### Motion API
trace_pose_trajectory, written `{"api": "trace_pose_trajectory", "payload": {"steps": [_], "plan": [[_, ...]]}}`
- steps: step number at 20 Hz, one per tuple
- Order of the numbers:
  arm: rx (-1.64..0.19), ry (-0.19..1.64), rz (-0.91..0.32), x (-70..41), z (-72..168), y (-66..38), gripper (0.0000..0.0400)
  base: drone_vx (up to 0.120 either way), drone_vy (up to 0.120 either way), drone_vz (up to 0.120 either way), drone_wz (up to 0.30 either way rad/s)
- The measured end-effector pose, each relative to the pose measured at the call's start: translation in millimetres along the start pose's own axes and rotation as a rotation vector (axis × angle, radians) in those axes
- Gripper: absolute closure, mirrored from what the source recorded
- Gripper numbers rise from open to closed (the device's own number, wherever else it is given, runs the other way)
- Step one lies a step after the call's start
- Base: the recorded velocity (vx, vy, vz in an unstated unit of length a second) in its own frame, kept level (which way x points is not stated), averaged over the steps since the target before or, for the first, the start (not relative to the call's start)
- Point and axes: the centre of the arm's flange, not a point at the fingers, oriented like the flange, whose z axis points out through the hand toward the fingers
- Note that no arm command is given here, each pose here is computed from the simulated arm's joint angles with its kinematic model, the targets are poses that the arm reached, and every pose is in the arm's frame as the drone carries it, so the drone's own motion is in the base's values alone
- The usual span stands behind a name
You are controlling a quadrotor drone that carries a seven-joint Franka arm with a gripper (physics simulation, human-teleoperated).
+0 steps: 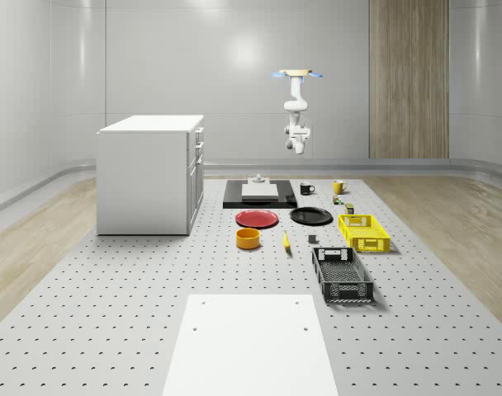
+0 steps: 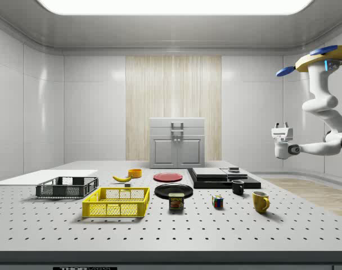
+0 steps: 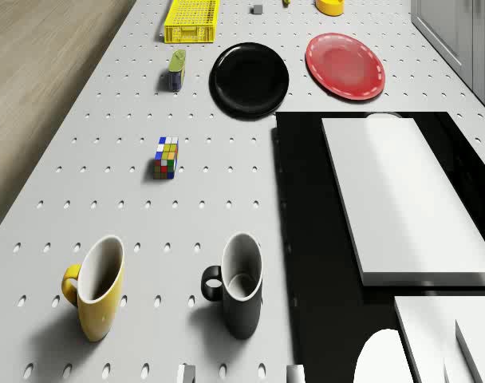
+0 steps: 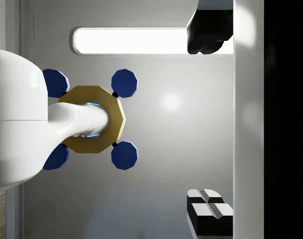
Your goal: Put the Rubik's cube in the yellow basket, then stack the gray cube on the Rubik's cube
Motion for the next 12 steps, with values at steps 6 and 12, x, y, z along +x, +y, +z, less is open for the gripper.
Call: {"api": "trace_pose_trajectory", "payload": {"steps": [6, 12], "plan": [[0.003, 0.003, 0.0, -2.4, -43, 2.5, 0.0, 0.113, 0.12, 0.0, 0.0], [0.007, 0.007, 0.0, -0.9, -75, 0.9, 0.0, 0.12, 0.12, 0.0, 0.0]]}}
